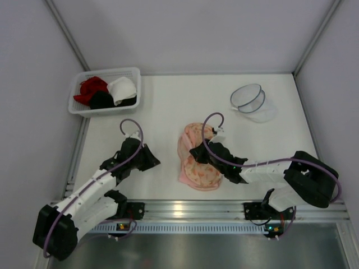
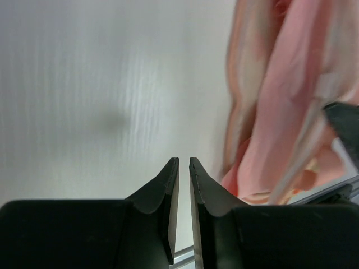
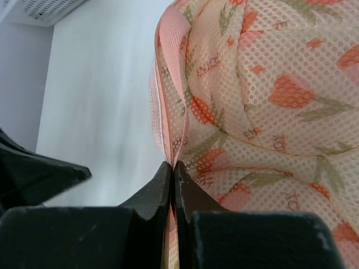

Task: Place the bra in the laundry bag and zip it closed
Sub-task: Adjust the bra in the laundry bag.

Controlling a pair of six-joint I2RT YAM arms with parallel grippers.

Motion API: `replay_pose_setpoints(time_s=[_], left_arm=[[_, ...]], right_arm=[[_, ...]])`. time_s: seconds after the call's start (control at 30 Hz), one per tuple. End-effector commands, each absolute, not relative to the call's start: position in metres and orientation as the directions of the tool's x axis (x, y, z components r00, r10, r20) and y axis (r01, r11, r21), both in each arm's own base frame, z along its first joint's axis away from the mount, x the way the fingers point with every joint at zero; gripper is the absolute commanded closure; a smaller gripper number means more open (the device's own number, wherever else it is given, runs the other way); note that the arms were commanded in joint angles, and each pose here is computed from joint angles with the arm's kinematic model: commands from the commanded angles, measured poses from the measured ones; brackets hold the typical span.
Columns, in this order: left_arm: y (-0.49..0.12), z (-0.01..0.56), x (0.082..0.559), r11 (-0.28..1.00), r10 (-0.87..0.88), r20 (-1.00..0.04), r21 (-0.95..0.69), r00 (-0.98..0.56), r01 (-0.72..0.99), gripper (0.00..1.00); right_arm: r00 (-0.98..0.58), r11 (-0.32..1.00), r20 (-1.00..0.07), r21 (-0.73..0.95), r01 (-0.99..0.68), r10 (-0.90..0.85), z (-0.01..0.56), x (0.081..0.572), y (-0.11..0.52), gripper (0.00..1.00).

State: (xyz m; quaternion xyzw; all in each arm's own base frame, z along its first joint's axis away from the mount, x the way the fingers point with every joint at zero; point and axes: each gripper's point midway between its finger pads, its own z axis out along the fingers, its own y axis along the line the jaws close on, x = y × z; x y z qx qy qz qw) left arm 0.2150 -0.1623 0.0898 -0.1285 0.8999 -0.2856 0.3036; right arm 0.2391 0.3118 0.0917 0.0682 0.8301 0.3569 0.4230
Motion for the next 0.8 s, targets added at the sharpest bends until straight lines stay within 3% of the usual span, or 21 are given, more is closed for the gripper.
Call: replay_pose_setpoints(time_s=[0.0,0.57,0.77], left_arm=[[-0.162,0.066,0.184,0.782,-0.429,-0.350,-0.606,-0.832,-0.148,0.81],[-0.210,0.040,0.157,0.795,-0.320,-0.291,-0.600,-0.901,-0.089,0.82],[-0.224,0.048,0.161,0.743,-0.329,-0.300,-0.667,-0.895,-0.050,0.81]], right_arm=[[-0.590,0.629,-0.625,0.740,-0.240,0.511,0.126,0.250,0.327,1.00],[-0.564,0.601,-0.639,0.746,-0.288,0.523,0.151,0.261,0.346,1.00],[-0.565,0.605,-0.641,0.742,-0.287,0.519,0.149,0.260,0.346,1.00]])
